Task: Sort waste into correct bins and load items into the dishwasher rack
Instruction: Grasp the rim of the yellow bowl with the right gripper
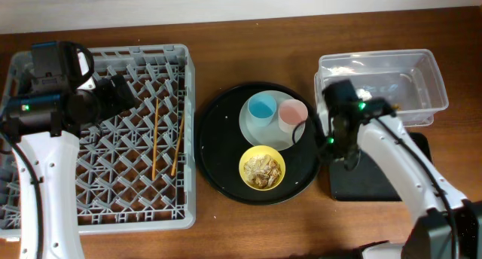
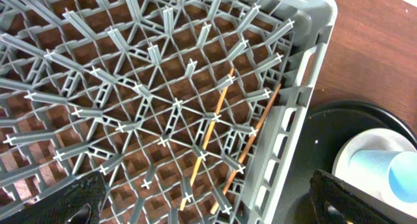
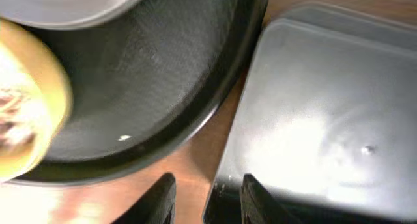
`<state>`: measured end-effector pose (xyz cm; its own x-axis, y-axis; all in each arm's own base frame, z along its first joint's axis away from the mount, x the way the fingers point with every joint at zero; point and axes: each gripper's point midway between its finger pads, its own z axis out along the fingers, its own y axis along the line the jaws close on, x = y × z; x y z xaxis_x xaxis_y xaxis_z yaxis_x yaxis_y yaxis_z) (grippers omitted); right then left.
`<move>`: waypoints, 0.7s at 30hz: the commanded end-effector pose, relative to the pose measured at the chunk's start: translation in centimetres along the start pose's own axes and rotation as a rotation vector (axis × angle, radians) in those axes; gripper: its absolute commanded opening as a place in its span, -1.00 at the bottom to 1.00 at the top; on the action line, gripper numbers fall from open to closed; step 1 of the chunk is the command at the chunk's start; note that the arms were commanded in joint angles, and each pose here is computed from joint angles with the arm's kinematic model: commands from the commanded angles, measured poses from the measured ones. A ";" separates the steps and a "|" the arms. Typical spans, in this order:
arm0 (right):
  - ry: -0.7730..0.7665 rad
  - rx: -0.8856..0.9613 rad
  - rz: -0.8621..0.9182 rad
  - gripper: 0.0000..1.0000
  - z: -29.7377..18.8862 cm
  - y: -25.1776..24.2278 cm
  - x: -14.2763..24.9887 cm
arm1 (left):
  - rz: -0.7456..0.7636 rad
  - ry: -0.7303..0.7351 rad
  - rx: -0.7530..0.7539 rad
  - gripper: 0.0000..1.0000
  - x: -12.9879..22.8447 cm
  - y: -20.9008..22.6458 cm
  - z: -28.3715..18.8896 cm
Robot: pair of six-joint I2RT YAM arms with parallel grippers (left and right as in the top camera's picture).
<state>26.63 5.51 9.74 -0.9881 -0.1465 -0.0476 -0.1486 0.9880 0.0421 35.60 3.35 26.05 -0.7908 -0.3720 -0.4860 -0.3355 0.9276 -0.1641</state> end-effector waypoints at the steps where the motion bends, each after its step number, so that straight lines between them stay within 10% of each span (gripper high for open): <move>1: -0.037 -0.255 0.024 -0.20 -3.8 4.7 -1.4 | -0.012 -0.010 0.004 0.99 -0.3 0.0 -0.2; 9: -0.031 -0.522 -0.317 -0.14 -4.1 16.9 1.0 | -0.012 -0.010 0.004 0.99 -0.3 0.0 -0.2; 21: -0.345 0.071 -0.354 -0.31 1.8 22.3 -0.9 | -0.012 -0.010 0.004 0.99 -0.3 0.0 -0.2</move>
<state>22.31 29.54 10.11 -0.7902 -0.5114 -0.3377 -0.5601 0.8263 0.0591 35.62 3.35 26.06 -0.7905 -0.3720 -0.4866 -0.3354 0.9276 -0.1643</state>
